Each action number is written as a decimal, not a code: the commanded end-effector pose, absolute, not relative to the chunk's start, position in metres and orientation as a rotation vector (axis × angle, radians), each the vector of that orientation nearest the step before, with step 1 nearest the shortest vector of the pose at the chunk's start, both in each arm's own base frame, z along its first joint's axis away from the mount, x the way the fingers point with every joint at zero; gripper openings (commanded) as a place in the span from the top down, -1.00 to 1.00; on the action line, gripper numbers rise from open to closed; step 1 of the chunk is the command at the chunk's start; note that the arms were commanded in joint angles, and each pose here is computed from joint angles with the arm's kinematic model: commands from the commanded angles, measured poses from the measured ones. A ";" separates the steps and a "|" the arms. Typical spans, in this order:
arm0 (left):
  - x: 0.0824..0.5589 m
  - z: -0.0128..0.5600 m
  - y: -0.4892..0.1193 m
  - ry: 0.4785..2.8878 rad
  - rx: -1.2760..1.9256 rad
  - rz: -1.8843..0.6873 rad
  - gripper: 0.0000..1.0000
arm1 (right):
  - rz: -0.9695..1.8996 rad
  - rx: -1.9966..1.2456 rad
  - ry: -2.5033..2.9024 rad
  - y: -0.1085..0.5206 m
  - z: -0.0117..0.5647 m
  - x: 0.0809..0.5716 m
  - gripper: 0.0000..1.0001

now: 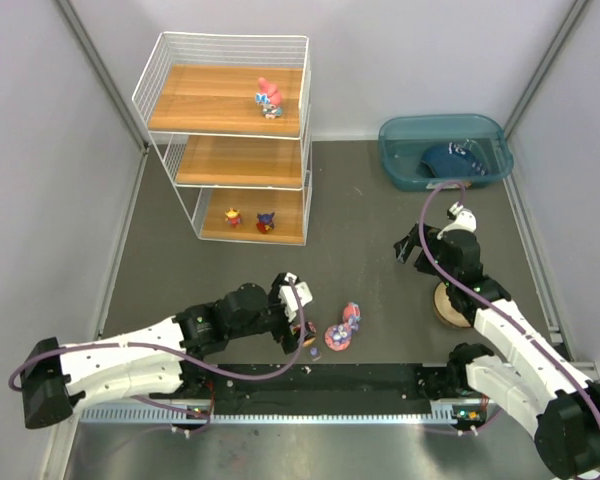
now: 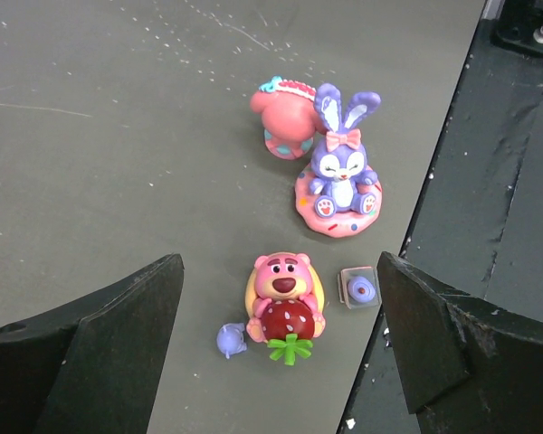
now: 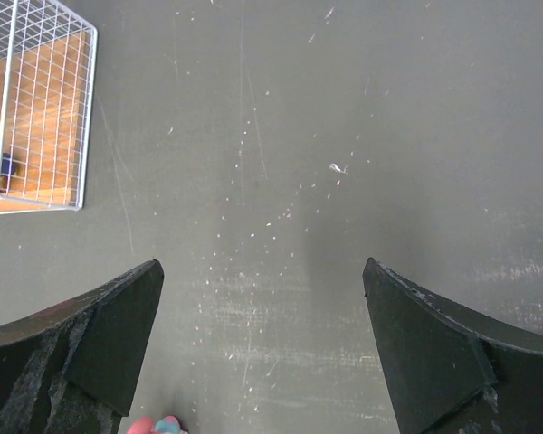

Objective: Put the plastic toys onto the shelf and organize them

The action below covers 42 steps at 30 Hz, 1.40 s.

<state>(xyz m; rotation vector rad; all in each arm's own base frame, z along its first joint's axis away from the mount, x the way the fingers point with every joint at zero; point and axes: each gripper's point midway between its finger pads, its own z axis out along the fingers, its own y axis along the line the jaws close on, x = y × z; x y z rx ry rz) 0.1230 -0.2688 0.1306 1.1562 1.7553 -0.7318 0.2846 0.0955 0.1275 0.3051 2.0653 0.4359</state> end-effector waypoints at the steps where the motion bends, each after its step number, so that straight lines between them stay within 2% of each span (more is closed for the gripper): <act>1: 0.121 0.123 -0.278 1.744 1.154 -0.765 -0.87 | 0.474 0.299 2.010 0.100 0.142 0.288 -0.88; 9: 0.109 0.102 -0.283 1.797 1.158 -0.832 -0.82 | 0.484 0.299 2.007 0.102 0.142 0.288 -0.87; 15: 0.109 0.087 -0.280 1.907 1.094 -0.823 -0.66 | 0.481 0.299 2.010 0.101 0.139 0.288 -0.87; 25: 0.112 0.061 -0.275 2.061 1.010 -0.770 -0.54 | 0.482 0.306 2.016 0.102 0.137 0.288 -0.87; 35: 0.107 0.049 -0.274 2.176 1.031 -0.733 -0.11 | 0.479 0.308 2.015 0.101 0.137 0.289 -0.88; 36: 0.108 0.050 -0.275 2.178 1.030 -0.733 0.01 | 0.479 0.308 2.015 0.101 0.136 0.289 -0.88; 42: 0.106 0.050 -0.276 2.193 1.041 -0.735 0.39 | 0.478 0.306 2.015 0.101 0.136 0.289 -0.88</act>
